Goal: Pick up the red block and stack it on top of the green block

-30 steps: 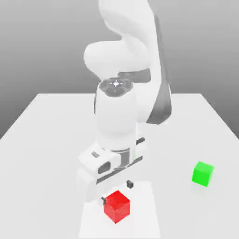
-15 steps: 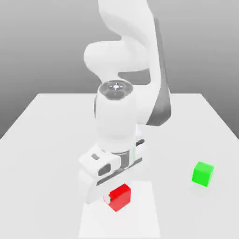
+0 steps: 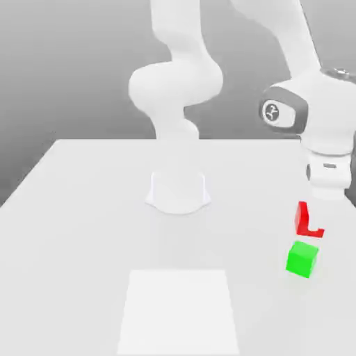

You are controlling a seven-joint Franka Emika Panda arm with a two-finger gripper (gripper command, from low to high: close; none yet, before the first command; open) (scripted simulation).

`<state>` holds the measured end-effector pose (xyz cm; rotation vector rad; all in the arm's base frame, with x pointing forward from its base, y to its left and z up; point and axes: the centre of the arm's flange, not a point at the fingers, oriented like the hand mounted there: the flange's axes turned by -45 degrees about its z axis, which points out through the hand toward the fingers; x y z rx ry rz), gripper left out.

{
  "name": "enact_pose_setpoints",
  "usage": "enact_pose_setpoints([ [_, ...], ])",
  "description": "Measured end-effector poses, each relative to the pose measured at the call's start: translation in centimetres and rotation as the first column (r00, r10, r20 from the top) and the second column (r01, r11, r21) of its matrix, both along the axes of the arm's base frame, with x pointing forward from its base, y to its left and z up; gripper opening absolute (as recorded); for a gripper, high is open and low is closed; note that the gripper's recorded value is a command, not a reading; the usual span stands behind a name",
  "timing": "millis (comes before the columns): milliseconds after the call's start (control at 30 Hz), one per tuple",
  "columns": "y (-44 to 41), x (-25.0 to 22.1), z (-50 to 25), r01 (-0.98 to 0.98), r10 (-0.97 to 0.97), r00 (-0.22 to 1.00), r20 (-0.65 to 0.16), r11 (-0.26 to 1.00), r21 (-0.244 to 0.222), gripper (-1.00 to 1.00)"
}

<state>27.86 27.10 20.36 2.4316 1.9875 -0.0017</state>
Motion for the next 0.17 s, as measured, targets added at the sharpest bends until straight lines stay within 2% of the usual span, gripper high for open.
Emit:
enact_pose_setpoints([
  [33,-0.04,-0.03,-1.04,0.0,0.0,1.0,0.0,1.0,0.0,-1.0],
  [67,-0.08,-0.09,-1.85,0.0,0.0,1.0,0.0,1.0,0.0,1.0],
  [167,-0.08,-0.09,-1.85,0.0,0.0,1.0,0.0,1.0,0.0,1.0],
])
